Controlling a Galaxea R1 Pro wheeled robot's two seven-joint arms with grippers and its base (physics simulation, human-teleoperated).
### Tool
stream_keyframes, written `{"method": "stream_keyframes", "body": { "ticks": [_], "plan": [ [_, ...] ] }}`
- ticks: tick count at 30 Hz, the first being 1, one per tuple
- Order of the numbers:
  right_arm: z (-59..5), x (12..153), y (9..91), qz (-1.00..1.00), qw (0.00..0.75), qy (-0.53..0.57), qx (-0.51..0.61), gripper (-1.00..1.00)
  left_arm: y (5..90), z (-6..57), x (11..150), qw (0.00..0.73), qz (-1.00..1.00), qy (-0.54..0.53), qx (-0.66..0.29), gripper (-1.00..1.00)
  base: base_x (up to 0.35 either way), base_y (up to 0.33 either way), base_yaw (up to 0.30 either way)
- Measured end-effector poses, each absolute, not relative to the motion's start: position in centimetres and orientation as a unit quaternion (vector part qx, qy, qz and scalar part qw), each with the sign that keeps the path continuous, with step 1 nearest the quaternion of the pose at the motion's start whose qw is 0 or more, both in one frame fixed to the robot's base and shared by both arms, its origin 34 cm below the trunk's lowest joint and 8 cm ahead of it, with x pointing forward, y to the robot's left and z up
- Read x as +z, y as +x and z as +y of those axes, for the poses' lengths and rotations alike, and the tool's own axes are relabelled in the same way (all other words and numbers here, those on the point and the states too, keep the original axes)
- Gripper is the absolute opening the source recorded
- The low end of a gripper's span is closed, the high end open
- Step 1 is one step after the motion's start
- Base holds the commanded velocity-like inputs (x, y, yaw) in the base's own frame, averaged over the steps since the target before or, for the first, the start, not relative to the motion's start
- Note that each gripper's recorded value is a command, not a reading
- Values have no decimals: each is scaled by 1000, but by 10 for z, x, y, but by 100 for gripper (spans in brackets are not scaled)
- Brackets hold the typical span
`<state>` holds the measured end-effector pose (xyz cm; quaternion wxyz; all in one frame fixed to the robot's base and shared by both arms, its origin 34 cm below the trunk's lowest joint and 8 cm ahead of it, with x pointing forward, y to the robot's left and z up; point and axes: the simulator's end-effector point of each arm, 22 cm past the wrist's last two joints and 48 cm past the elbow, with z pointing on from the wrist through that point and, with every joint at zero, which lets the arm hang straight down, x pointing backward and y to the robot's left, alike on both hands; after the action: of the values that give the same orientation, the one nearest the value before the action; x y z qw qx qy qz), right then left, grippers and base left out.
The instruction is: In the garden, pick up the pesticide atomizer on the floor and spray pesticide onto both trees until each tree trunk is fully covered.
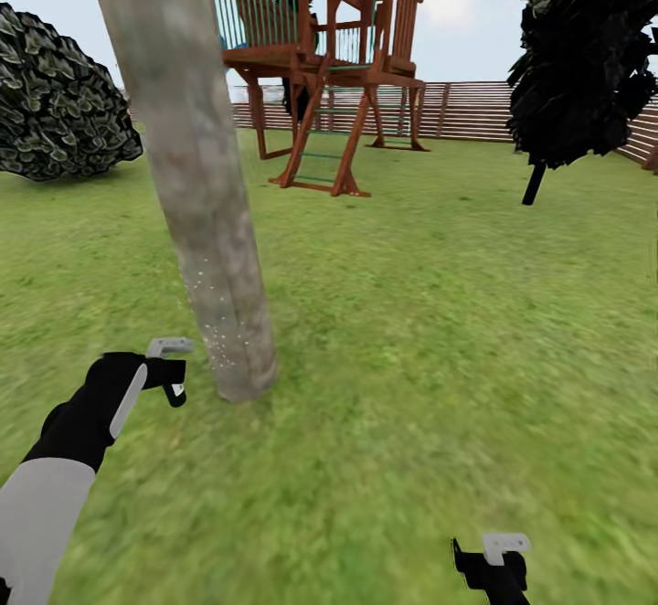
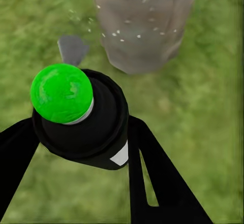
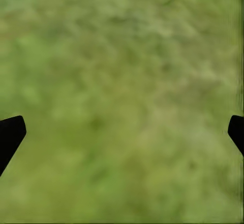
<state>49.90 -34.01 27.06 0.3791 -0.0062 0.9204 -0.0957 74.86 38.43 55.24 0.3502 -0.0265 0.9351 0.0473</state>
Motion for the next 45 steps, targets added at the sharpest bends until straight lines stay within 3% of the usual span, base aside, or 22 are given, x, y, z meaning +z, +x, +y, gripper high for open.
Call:
{"method": "stream_keyframes", "body": {
  "ticks": [17,28,35,45],
  "plan": [
    [-341,271,499,920,379,-5,-96,100,749,386,554,352,934,-27,50,-100,0,-270,4],
    [-340,271,499,920,379,-6,-96,100,742,385,541,339,939,-31,45,-100,0,-271,247],
    [-340,271,499,920,379,-6,-96,100,741,324,505,332,943,-22,5,-100,0,-271,17],
    [-341,271,499,920,379,-5,-97,100,716,401,487,309,948,-58,49,-100,0,-271,62]
  ]
}}
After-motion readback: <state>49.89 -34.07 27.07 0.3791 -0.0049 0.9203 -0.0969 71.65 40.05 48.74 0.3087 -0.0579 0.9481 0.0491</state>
